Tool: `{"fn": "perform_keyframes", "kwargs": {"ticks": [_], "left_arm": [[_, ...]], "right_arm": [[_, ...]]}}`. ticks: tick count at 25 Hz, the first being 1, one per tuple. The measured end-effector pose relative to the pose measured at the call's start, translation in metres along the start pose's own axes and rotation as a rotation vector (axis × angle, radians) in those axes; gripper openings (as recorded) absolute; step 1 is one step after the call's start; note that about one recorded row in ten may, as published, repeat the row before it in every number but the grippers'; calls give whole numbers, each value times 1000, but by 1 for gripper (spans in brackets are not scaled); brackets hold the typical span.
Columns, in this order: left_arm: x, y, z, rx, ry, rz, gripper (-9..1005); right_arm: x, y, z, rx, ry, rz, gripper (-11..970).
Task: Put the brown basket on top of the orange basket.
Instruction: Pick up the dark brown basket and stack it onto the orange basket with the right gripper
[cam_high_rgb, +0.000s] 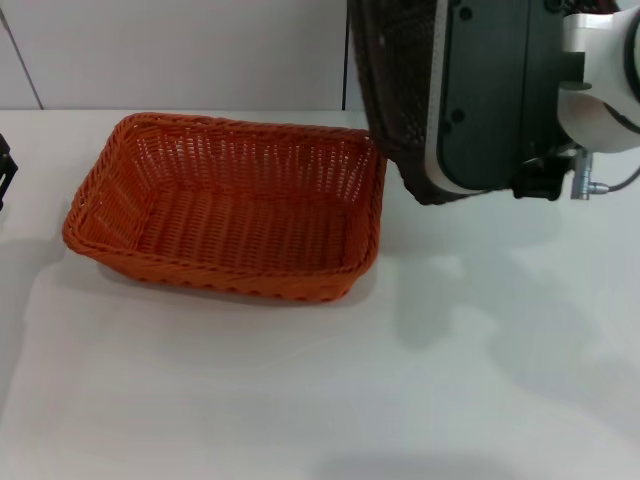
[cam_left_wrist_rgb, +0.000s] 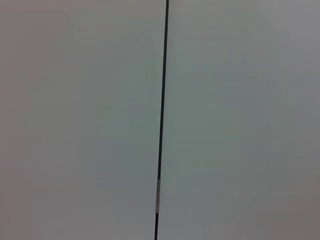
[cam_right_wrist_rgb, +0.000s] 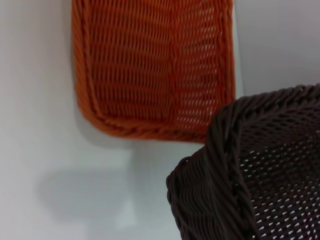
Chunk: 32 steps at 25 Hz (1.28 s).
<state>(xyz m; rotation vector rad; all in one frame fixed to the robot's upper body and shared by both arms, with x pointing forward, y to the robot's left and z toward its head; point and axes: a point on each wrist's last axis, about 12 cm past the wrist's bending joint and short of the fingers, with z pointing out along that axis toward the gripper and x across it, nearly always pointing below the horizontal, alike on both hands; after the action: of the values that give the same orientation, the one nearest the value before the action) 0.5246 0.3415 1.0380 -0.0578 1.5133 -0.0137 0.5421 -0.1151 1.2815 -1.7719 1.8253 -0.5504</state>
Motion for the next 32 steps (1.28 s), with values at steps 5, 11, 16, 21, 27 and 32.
{"fn": "perform_keyframes", "kwargs": {"ticks": [5,11,16,21,27,32], "left_arm": [[0,1,-1,-1,0,-2,800],[0,1,-1,-1,0,-3,800],[0,0,-1,-1,1,-4,800],[-1,-1,0,1,-4,-5,800],[0,-1,0,0,-3,-5,800],[0,-1,0,-1,2,-6,800]], "right_arm": [[-10,11,5,63,-89,-106,159],[-20,23,15,138,-177,-195,160],[-23,26,24,183,-244,-265,160],[-21,30,33,201,-332,-342,159],[-15,45,40,225,-496,-453,159],[-12,49,47,227,-553,-510,158]]}}
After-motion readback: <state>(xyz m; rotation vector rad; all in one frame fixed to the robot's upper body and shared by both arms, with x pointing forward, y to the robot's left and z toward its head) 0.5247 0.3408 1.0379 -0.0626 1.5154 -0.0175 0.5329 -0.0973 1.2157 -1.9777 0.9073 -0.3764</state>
